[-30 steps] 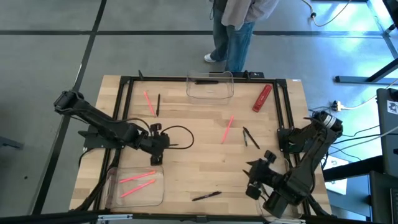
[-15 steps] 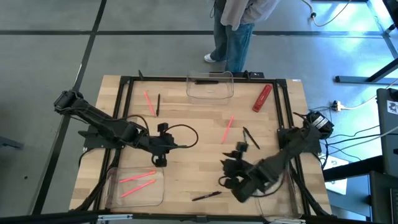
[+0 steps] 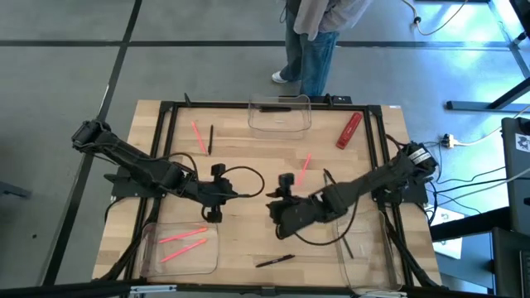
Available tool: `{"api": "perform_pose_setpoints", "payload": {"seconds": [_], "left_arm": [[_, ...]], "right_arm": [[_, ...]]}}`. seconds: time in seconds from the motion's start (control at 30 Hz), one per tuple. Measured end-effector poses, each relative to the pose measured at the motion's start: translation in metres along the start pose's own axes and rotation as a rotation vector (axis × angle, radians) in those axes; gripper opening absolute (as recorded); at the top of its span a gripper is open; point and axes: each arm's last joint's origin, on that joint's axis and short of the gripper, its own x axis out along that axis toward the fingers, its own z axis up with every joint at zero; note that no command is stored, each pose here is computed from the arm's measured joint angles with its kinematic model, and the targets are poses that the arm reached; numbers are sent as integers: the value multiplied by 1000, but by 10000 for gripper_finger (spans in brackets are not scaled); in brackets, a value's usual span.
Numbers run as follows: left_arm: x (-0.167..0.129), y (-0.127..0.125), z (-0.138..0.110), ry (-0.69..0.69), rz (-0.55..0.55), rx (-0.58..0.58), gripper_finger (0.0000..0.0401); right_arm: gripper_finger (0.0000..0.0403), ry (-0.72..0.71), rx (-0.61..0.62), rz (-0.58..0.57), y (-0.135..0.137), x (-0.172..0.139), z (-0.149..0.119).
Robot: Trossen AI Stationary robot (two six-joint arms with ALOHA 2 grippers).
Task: Sort crayons/erasers/pens/pencils in bins
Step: Put the green crayon into the bottom right transparent bin
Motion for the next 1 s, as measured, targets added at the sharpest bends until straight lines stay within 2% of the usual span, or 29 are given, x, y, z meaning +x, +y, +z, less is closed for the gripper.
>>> {"api": "perform_pose_setpoints", "payload": {"seconds": [0.23, 0.3, 0.47, 0.73, 1.0], "left_arm": [[-1, -3, -1, -1, -8, 9, 2], [-2, -4, -1, -2, -12, 13, 2], [-3, -7, -2, -3, -20, 21, 2], [-3, -6, -1, -6, -11, 20, 2], [-3, -6, -1, -6, -10, 19, 2]], "right_arm": [[156, -118, 7, 114, -26, 18, 12], [156, -130, 22, 113, -33, 22, 13], [156, -139, 45, 195, -45, 30, 11], [156, -182, 17, 253, -48, 35, 9], [156, -235, -24, 239, -42, 43, 2]]}}
